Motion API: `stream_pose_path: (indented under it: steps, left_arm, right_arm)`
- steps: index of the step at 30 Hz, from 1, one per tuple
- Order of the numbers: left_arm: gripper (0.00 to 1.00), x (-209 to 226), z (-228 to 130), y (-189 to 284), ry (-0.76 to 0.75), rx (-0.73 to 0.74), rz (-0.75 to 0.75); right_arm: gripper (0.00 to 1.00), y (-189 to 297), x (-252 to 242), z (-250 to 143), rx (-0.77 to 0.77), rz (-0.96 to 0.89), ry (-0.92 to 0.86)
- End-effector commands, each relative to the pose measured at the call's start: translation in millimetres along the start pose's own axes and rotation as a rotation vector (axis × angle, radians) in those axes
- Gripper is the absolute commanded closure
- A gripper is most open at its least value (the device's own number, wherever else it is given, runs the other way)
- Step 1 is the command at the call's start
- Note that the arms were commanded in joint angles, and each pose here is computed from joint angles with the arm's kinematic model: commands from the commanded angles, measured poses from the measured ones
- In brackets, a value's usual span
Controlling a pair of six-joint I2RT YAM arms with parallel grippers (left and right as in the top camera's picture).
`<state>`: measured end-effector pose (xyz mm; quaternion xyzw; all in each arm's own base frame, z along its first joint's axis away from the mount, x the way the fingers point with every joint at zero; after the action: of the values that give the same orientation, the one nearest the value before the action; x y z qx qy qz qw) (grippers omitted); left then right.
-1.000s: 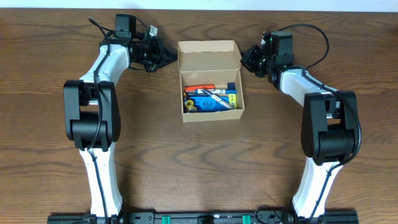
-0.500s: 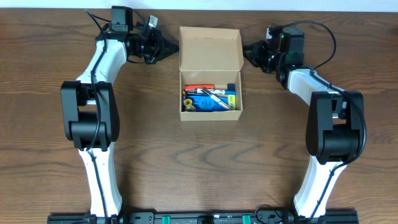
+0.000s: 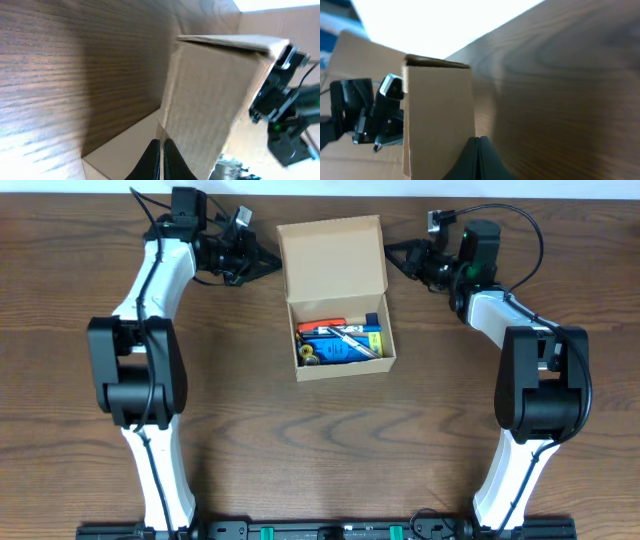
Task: Pack container
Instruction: 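Fold the box lid down over the contents with both grippers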
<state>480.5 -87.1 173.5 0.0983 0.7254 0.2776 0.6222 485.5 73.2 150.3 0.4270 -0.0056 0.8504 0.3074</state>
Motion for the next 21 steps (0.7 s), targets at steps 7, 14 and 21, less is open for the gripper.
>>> stream_pose_path:
  steps: [7,14,21]
  left_arm:
    - [0.94,-52.2,-21.5,21.1,-0.251,-0.022,-0.03]
    - [0.94,-53.3,-32.2,26.4,-0.291,0.008,-0.012]
    - [0.94,-46.0,-44.0,27.4,-0.293,0.066,0.019]
  right_arm:
    - [0.98,-6.2,36.5,-12.0,0.139,0.354,0.131]
    - [0.98,-2.5,44.5,-13.8,0.178,0.449,0.167]
    - [0.99,-0.4,49.2,-17.7,0.218,0.511,0.168]
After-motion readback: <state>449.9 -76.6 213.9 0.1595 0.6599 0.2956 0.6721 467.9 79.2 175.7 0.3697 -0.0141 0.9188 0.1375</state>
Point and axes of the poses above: each gripper's point midway between its finger pads, its own y axis back along the fingers, its own x axis along the line the jaws close on, z = x × y, the point moved 9 cm from there along y, back along the fingers, and after that the axes turned 14 degrees about y, right-handed, at the moved point
